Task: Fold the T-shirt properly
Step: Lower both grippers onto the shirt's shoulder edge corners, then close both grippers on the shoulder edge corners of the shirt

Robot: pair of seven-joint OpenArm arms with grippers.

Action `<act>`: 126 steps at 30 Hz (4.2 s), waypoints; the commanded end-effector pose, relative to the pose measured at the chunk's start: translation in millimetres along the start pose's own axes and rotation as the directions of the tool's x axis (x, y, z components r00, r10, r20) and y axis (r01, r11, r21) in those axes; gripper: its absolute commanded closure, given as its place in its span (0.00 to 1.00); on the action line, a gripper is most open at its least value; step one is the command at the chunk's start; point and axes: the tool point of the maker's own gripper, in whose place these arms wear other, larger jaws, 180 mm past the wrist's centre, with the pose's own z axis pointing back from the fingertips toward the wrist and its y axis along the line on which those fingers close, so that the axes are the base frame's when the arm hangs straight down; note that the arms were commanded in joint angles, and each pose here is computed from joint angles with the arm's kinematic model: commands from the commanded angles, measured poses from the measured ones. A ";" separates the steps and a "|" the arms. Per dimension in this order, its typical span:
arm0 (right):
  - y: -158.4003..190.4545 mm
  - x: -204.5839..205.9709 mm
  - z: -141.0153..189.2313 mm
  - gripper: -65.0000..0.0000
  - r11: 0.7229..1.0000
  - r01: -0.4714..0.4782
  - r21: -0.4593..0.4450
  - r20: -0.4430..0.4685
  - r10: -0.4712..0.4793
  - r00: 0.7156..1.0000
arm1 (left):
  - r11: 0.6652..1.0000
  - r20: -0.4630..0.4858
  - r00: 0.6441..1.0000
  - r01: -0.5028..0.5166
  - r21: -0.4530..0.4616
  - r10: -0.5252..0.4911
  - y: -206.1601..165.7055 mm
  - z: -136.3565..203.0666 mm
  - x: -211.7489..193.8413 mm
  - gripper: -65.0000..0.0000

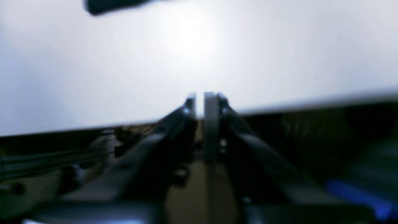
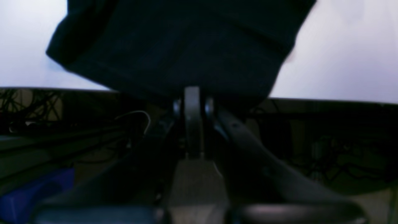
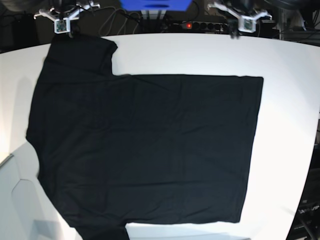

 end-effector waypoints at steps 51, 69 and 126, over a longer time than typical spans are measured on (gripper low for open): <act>1.0 45.8 -43.5 0.55 0.998 -0.004 0.070 0.037 0.001 0.999 | 0.933 0.064 0.937 -0.348 0.087 0.343 75.7 -122.1 29.4 0.52; -36.1 57.7 -47.5 0.55 0.999 -0.005 -0.032 0.069 0.007 0.998 | 0.924 0.106 0.930 -0.364 0.118 0.353 91.7 -122.5 40.2 0.63; -88.3 0.5 -93.8 0.47 0.990 0.092 -0.103 -0.062 -0.098 0.993 | 0.928 0.103 0.932 -0.357 0.109 0.347 90.9 -122.6 40.2 1.00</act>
